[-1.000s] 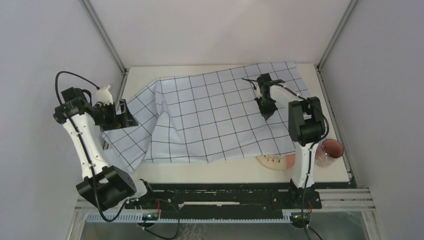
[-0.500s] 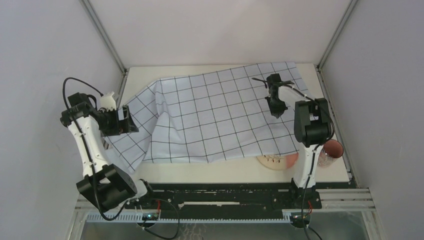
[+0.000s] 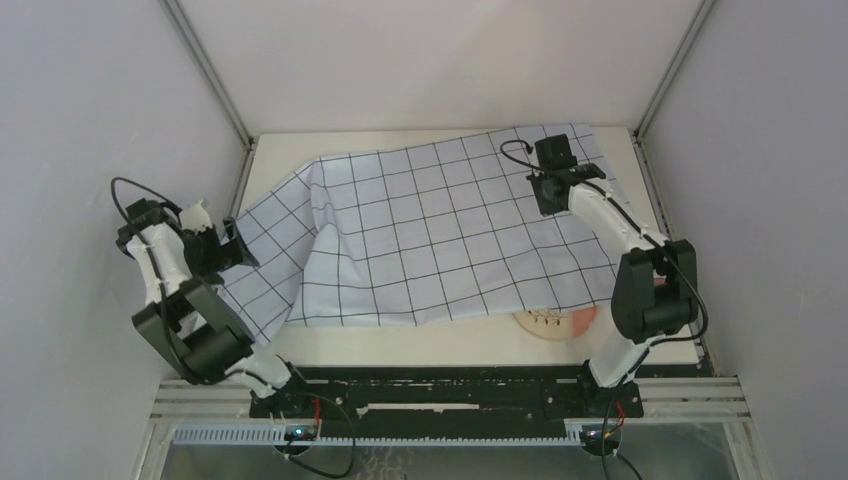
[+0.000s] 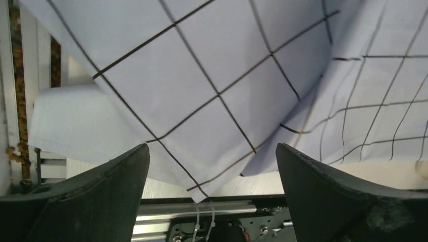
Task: Set the dinner table for one person
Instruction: Flatten out the napkin at the center of the board.
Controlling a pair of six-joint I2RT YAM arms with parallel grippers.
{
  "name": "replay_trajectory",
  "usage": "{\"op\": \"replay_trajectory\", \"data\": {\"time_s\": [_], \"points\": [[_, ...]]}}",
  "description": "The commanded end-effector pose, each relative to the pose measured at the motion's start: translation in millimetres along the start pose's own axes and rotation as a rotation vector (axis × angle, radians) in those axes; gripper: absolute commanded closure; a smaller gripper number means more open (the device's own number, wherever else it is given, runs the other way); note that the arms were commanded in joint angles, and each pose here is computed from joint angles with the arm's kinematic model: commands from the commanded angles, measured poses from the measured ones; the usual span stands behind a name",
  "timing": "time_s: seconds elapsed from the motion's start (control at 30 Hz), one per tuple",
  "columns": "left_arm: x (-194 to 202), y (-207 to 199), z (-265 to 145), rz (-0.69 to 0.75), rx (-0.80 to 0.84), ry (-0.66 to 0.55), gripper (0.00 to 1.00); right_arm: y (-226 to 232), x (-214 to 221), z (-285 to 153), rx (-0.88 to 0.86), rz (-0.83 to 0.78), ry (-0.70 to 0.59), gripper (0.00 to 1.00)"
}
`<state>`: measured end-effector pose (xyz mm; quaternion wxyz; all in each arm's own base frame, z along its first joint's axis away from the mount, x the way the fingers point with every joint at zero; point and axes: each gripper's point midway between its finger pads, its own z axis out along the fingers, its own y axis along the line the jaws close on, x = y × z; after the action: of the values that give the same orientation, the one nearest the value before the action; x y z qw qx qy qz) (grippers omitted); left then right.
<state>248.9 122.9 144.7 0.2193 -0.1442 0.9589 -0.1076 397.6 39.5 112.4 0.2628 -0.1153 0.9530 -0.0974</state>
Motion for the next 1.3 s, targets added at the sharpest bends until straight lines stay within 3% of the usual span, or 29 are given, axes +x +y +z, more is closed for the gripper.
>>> {"op": "replay_trajectory", "data": {"time_s": [0.0,0.17,0.63,0.87,1.27], "points": [[-16.4,34.1,12.1,-0.168,-0.038,-0.047,0.0,12.6,-28.4,-41.1,-0.036,-0.04,-0.16,0.84],[-9.5,69.4,14.6,-0.164,-0.186,-0.088,0.0,14.5,-31.6,-59.1,-0.036,-0.072,-0.207,0.83],[-1.6,129.4,58.6,-0.168,-0.306,-0.093,0.06,19.0,-45.0,-94.7,-0.014,-0.133,-0.324,0.85],[6.2,133.1,75.7,-0.159,-0.296,-0.096,0.12,19.4,-51.3,-113.0,0.007,-0.158,-0.376,0.86],[-16.7,140.6,84.4,-0.164,-0.296,-0.199,0.15,41.6,-48.6,-121.7,0.01,-0.229,-0.39,0.88]]}}
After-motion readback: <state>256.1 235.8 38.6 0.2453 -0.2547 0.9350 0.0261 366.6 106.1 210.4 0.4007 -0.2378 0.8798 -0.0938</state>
